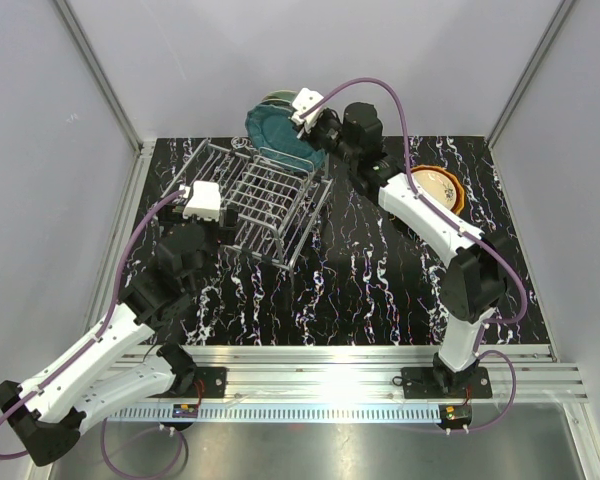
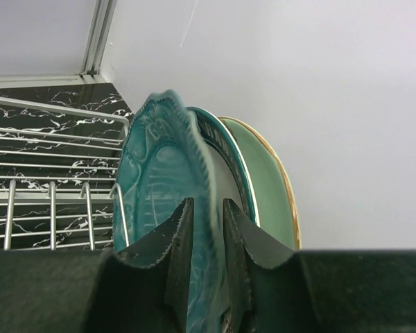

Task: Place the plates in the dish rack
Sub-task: Insert the plate into the dish rack

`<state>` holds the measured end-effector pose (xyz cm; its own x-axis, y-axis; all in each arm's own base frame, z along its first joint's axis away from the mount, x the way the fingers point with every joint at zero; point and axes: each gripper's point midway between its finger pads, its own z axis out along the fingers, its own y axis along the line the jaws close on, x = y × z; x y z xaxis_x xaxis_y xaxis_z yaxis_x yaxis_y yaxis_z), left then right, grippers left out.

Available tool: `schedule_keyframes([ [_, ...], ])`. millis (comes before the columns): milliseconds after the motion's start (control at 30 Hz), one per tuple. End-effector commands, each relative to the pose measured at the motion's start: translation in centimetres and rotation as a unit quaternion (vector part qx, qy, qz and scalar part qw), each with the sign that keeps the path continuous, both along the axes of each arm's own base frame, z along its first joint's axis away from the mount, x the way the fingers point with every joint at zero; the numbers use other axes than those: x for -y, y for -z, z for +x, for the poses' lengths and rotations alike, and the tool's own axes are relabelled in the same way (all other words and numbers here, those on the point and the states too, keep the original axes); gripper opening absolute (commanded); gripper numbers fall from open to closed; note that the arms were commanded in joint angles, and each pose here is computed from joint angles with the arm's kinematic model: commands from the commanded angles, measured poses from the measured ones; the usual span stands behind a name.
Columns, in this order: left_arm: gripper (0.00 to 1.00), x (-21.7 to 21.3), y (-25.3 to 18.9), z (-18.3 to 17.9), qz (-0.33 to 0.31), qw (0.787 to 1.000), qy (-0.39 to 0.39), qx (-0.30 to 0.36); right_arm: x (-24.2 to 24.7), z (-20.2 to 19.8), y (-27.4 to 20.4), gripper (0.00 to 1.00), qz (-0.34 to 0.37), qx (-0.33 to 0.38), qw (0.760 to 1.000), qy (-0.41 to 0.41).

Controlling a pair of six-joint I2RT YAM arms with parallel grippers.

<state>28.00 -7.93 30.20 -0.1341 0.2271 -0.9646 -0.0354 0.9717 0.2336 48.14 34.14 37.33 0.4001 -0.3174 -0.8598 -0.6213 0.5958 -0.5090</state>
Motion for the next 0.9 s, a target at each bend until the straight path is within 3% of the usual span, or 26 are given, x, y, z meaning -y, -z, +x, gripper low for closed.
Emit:
schedule_keyframes([
  [0,0.99,0.3,-0.6,0.3,-0.009,1.0,0.004,0.013,-0.3,-0.3,-4.5,0.31,0.041,0.051,0.998,-0.002],
  [600,0.99,0.3,-0.4,0.3,-0.006,1.0,0.005,0.011,-0.1,-1.1,-7.0,0.43,0.052,0.066,0.996,-0.011],
  [867,0.99,0.0,-0.4,0.3,-0.004,1.0,-0.003,0.012,1.1,-3.7,-10.0,0.54,0.087,0.065,0.994,-0.021],
])
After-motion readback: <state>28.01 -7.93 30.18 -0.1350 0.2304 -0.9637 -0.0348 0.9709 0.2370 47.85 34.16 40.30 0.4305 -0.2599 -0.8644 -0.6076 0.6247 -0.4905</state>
